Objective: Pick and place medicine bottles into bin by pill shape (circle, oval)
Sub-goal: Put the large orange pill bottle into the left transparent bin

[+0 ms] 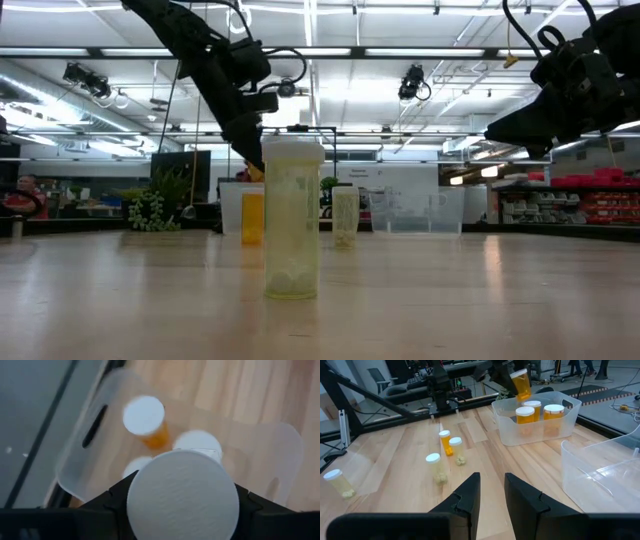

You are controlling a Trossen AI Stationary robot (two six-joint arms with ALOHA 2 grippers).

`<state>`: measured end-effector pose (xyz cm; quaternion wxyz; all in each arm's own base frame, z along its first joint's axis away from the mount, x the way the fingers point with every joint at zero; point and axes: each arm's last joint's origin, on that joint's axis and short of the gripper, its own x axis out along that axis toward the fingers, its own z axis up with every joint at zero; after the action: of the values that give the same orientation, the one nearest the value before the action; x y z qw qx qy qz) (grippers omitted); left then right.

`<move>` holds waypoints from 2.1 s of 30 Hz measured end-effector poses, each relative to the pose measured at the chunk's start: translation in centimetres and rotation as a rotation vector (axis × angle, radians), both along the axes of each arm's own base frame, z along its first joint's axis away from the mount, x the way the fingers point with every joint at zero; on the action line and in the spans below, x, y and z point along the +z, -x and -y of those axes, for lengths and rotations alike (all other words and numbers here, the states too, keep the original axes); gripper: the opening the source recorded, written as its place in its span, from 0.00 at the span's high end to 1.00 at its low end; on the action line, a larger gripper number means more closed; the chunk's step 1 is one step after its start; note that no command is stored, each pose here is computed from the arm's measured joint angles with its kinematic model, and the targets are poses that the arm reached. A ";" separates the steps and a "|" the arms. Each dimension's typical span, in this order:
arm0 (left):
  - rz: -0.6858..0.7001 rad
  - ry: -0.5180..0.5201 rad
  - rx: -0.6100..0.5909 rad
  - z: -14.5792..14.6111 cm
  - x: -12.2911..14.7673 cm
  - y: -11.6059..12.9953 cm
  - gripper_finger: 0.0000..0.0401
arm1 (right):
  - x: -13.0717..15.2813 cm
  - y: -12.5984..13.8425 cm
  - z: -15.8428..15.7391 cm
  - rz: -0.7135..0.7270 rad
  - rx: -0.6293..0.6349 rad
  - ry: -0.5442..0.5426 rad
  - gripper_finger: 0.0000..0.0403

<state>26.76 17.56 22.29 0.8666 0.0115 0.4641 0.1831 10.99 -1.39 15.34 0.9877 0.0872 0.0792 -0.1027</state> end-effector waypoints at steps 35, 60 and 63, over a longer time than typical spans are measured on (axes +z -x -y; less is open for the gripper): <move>-0.003 0.201 0.115 1.5 -3.6 0.3 0.48 | 0.0 0.0 0.0 0.000 0.000 0.000 0.76; -0.051 0.156 0.111 2.0 -5.1 -0.8 0.41 | 0.0 0.0 0.0 0.000 0.000 0.000 0.76; -0.054 0.157 0.111 2.0 -5.1 -0.8 0.38 | 0.0 0.0 0.0 0.000 0.000 0.000 0.76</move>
<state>27.55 15.58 17.19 0.8405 -0.0773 0.5000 0.1938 10.99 -1.39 15.34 0.9877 0.0871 0.0792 -0.1025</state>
